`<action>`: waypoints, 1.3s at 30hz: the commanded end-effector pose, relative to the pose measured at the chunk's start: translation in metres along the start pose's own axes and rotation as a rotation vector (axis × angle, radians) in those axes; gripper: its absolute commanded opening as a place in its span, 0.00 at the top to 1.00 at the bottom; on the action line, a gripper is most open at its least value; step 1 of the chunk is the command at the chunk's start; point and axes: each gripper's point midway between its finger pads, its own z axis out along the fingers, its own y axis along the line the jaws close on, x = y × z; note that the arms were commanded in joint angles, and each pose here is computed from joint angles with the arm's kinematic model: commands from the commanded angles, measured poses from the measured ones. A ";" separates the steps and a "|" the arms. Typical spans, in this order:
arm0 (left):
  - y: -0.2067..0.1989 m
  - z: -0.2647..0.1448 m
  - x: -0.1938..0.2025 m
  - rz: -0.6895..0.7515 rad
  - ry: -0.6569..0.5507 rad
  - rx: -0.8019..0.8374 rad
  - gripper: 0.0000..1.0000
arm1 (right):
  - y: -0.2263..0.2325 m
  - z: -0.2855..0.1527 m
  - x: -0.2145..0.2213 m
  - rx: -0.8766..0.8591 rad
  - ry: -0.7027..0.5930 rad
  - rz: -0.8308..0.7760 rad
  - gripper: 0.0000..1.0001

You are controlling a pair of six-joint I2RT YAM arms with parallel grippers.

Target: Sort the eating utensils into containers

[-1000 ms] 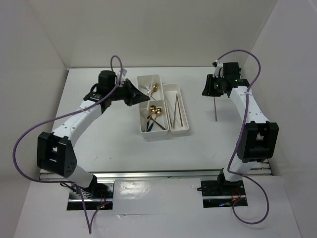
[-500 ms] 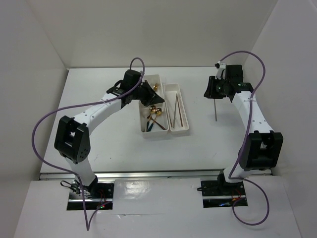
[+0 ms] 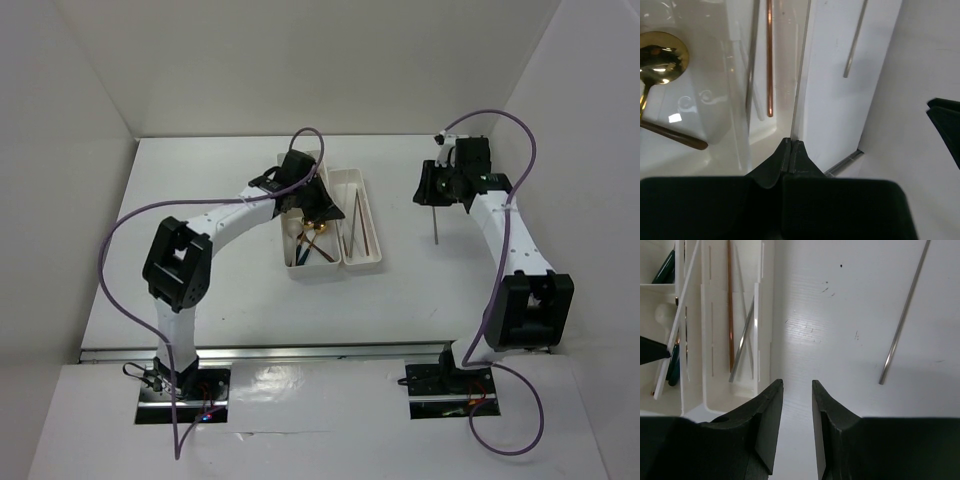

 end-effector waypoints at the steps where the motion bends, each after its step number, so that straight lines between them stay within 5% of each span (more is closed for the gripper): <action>1: -0.006 0.012 -0.008 0.053 -0.026 0.006 1.00 | 0.004 -0.015 0.003 0.005 -0.029 -0.009 0.63; 12: -0.007 0.048 -0.012 0.071 -0.012 0.023 0.97 | -0.007 -0.020 0.012 0.054 -0.020 -0.040 0.58; 16: -0.013 0.047 -0.014 0.101 -0.014 0.045 0.61 | -0.012 -0.020 0.019 0.076 -0.008 -0.037 0.55; 21: -0.026 0.031 -0.025 0.207 -0.074 0.069 0.42 | -0.021 -0.015 0.023 0.102 -0.013 -0.040 0.55; 30: -0.096 -0.085 -0.070 0.478 -0.333 0.176 0.41 | -0.068 0.018 0.048 0.200 0.019 -0.017 0.58; 33: -0.113 -0.143 -0.090 0.606 -0.472 0.170 0.25 | -0.080 0.040 0.058 0.228 0.051 0.011 0.61; 39: -0.082 -0.233 -0.124 0.777 -0.655 0.003 0.09 | -0.101 0.075 0.070 0.267 0.117 0.041 0.63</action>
